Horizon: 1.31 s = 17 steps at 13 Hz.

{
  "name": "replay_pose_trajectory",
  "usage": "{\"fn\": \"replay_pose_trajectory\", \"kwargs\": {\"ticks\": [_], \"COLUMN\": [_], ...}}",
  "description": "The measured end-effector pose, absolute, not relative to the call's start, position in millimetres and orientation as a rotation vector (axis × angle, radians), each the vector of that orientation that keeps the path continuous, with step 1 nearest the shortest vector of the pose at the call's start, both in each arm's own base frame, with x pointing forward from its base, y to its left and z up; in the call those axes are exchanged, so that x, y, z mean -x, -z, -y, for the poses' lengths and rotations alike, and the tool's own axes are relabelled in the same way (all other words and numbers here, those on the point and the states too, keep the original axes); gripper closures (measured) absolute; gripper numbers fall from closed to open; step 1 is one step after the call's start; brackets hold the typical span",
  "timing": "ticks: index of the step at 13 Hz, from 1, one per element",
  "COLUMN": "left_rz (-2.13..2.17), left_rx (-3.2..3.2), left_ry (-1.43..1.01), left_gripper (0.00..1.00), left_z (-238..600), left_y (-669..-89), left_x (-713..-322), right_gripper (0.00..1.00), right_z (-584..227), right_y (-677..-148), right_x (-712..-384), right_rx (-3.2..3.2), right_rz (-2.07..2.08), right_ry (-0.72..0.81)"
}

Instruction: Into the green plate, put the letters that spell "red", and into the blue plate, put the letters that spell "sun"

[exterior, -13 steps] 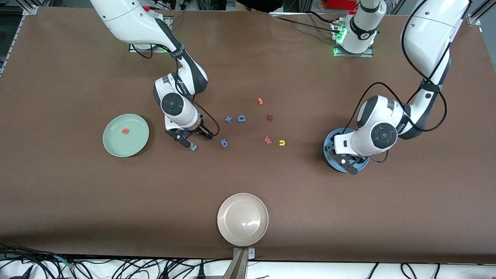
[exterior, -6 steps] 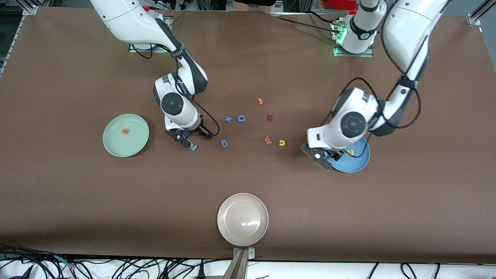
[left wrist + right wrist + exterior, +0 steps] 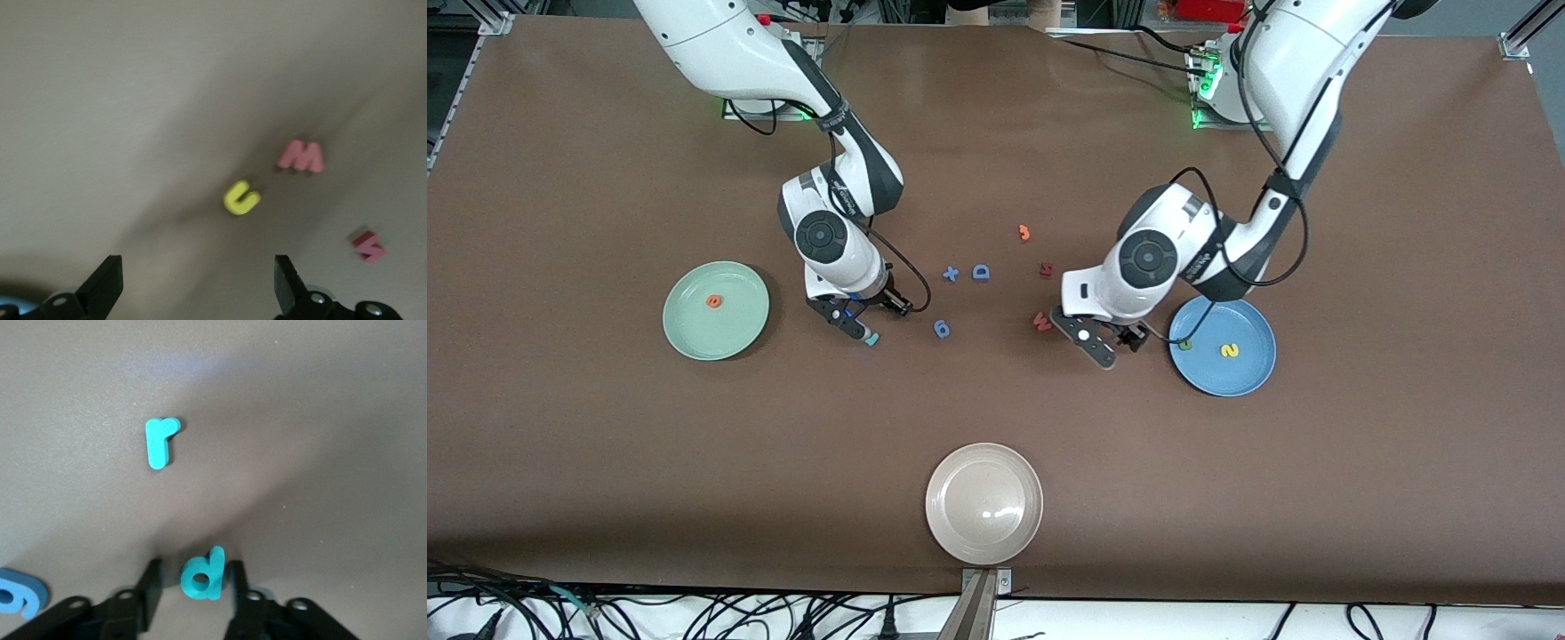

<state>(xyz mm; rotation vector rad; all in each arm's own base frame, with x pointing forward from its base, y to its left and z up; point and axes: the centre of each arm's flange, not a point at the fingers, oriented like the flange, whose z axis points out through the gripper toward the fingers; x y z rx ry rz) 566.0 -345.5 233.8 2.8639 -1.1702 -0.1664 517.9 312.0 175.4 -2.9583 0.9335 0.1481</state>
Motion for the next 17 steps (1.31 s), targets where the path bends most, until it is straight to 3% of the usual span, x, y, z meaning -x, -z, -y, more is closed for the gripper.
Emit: {"fn": "replay_pose_trajectory", "kwargs": {"ticks": [1, 2, 8, 12, 13, 17], "left_rz": [1.192, 1.206, 1.221, 1.200, 1.195, 1.176], "left_rx": [-2.853, -2.845, -2.853, -2.852, -2.855, -2.865], "left_ry": [0.184, 0.195, 0.148, 0.143, 0.140, 0.120], "left_gripper": [0.00, 0.00, 0.00, 0.01, 0.07, 0.53], "left_z": [355, 363, 375, 375, 375, 369], "left_y": [-227, -220, -178, -165, -165, -171], "left_x": [-559, -553, -546, -546, -547, -555], "right_gripper": [0.71, 0.73, 0.73, 0.73, 0.73, 0.73], "right_z": [-312, -312, -307, -264, -245, -163], "right_y": [-176, -176, -186, -256, -273, -295], "right_x": [-518, -518, -520, -534, -538, -553], "right_rx": [2.958, 2.958, 2.976, 3.070, 3.093, 3.153], "right_rz": [-0.933, -0.933, -0.941, -0.871, -0.833, -0.648], "right_ry": [-0.147, -0.147, -0.172, -0.262, -0.286, -0.361]}}
